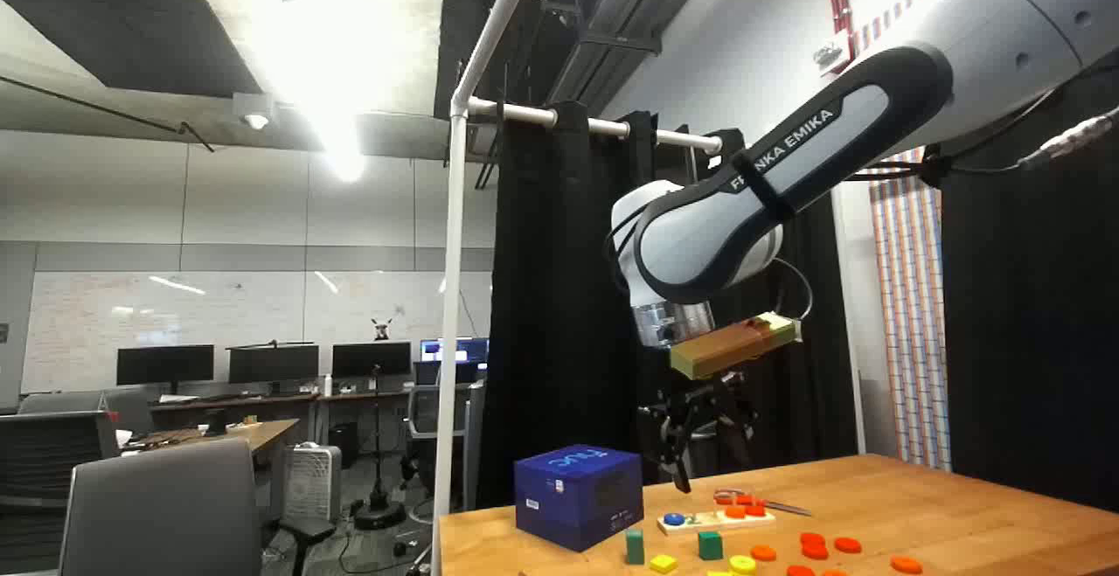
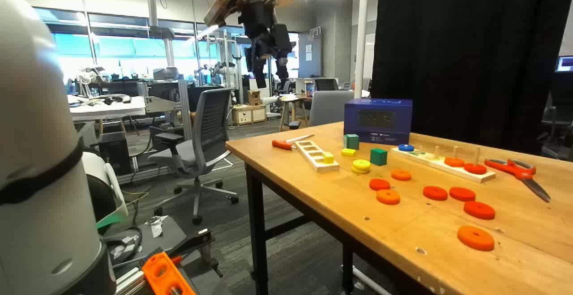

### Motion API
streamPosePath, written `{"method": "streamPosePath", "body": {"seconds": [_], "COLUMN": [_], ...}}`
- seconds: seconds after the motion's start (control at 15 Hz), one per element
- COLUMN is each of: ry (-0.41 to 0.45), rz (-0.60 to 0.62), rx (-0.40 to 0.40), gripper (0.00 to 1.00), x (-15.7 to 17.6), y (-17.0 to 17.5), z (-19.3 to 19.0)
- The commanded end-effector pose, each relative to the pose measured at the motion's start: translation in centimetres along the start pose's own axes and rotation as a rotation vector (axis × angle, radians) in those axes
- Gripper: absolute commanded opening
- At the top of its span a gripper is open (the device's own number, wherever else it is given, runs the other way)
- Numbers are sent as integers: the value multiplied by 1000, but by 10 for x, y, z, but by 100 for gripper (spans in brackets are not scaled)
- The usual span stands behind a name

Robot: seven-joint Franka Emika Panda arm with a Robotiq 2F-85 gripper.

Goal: Remove the right round orange block on the wooden board and put it on the table

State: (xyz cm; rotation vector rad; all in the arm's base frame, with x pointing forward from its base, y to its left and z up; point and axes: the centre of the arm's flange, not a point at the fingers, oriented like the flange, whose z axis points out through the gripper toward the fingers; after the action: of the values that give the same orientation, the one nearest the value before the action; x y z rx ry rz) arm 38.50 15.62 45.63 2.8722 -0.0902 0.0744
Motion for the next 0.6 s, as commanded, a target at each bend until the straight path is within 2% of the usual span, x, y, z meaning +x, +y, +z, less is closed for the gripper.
{"method": "streamPosePath", "body": {"seconds": [0.0,0.53], "ry": [3,7], "rz": [0,2], "rx": [1,7], "gripper": [100,100], "x": [0,2], "y": [0,2], "z": [-2,-5]}}
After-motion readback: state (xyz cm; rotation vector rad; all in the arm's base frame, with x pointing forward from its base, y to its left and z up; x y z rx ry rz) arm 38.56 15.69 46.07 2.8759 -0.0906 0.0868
